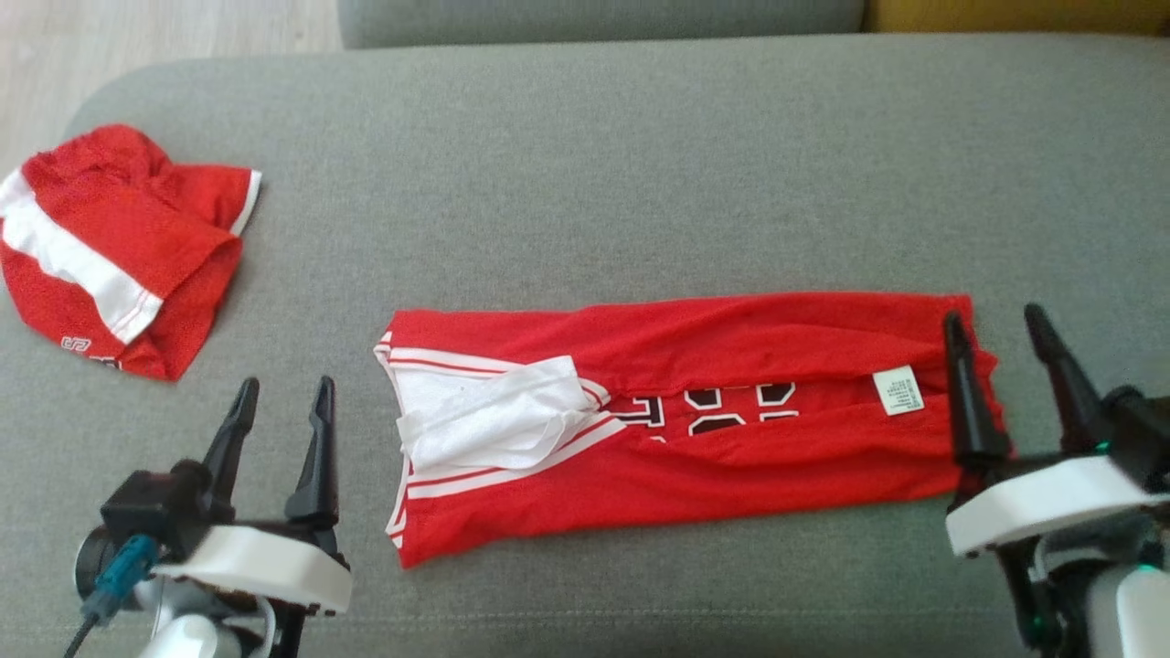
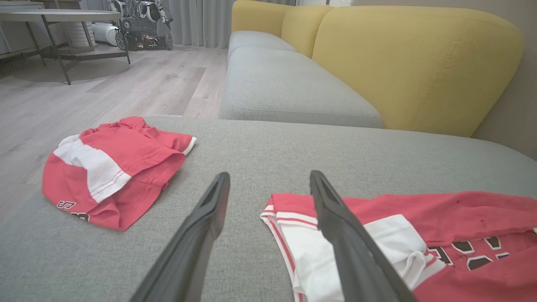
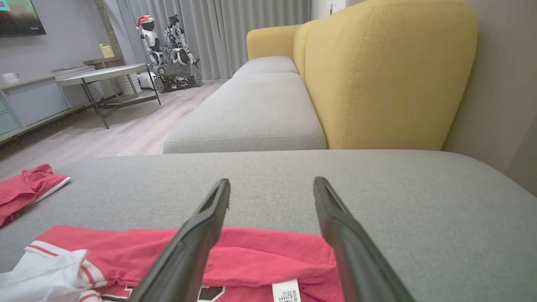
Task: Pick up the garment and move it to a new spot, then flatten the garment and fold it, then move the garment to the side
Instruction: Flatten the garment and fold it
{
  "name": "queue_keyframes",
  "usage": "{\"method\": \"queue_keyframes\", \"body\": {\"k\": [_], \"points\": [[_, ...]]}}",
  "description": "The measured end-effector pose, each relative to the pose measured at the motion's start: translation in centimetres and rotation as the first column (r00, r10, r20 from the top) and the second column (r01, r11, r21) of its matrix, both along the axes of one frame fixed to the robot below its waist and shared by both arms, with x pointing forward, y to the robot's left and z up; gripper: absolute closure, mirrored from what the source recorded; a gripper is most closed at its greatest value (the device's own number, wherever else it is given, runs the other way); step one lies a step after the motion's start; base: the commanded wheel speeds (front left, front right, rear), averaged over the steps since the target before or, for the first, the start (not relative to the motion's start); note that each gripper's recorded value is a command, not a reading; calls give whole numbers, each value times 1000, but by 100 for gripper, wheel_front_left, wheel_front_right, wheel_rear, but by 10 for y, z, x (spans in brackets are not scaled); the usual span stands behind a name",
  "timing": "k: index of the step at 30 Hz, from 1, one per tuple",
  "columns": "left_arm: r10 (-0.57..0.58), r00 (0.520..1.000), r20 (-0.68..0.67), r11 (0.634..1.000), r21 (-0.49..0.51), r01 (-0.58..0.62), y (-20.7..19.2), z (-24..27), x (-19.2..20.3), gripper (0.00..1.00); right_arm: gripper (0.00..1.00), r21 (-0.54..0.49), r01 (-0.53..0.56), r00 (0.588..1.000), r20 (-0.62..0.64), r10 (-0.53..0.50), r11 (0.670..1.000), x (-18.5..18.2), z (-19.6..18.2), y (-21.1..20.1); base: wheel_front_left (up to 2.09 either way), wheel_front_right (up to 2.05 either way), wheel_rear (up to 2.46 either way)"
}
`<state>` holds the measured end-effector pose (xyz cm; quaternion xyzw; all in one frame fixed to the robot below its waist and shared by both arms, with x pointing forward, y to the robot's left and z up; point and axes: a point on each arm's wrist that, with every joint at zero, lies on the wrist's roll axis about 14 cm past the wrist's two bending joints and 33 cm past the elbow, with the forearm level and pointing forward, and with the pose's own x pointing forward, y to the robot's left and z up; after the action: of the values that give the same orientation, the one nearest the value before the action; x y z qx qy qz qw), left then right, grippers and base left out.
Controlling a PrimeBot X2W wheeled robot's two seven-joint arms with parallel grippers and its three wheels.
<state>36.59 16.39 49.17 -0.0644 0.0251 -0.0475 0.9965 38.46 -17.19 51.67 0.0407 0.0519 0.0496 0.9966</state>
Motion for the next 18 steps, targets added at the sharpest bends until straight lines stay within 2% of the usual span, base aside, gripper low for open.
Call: {"method": "queue_keyframes", "body": {"k": [18], "points": [[-10, 1000, 5, 1000, 10, 10, -2, 2, -6, 0, 0, 34, -13, 1000, -25, 14, 999, -12, -8, 3, 0, 0, 0]]}}
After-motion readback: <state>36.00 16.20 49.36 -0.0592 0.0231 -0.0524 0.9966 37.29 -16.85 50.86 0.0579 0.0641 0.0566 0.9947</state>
